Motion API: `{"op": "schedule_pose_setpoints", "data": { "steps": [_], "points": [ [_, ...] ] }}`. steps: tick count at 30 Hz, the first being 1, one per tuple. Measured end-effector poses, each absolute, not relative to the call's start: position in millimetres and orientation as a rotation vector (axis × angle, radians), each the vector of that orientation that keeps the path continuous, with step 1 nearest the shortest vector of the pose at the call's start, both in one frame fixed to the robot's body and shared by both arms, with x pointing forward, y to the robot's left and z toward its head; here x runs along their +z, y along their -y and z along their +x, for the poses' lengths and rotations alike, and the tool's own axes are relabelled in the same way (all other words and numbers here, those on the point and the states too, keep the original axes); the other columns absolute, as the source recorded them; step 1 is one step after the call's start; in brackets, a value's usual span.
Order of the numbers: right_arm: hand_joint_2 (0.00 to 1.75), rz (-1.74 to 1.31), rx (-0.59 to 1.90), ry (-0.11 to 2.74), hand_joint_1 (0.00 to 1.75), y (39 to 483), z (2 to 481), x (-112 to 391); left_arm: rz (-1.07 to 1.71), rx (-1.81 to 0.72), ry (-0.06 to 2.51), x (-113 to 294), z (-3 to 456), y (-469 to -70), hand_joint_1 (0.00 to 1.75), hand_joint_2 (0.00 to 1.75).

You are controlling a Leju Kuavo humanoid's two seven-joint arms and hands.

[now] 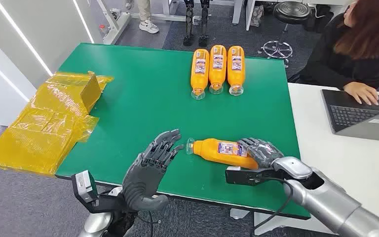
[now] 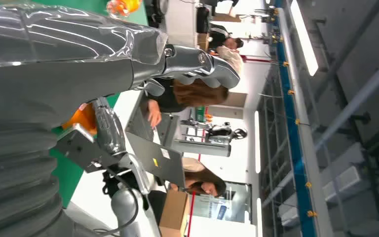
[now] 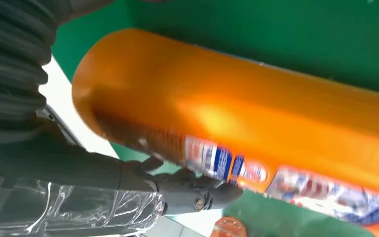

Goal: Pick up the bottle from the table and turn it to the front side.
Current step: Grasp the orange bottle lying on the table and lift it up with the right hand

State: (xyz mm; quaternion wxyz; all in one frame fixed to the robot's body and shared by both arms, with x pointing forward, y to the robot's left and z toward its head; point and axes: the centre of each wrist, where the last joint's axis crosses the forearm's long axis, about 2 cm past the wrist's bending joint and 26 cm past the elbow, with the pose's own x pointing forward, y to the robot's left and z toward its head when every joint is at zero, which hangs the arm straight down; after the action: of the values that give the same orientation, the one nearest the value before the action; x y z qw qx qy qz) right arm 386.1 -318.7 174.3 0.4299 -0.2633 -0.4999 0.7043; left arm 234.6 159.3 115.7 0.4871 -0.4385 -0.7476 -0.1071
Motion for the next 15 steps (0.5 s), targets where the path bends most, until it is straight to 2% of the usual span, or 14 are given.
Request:
{"op": "schedule_pose_setpoints", "data": {
  "steps": [15],
  "points": [
    [1.75, -0.671, 1.684, 1.293, 0.0, 322.8, 346.0, 133.7, -1.049, -0.259, 1.82, 115.9, 236.7, -162.9, 0.0, 1.75]
  ]
}}
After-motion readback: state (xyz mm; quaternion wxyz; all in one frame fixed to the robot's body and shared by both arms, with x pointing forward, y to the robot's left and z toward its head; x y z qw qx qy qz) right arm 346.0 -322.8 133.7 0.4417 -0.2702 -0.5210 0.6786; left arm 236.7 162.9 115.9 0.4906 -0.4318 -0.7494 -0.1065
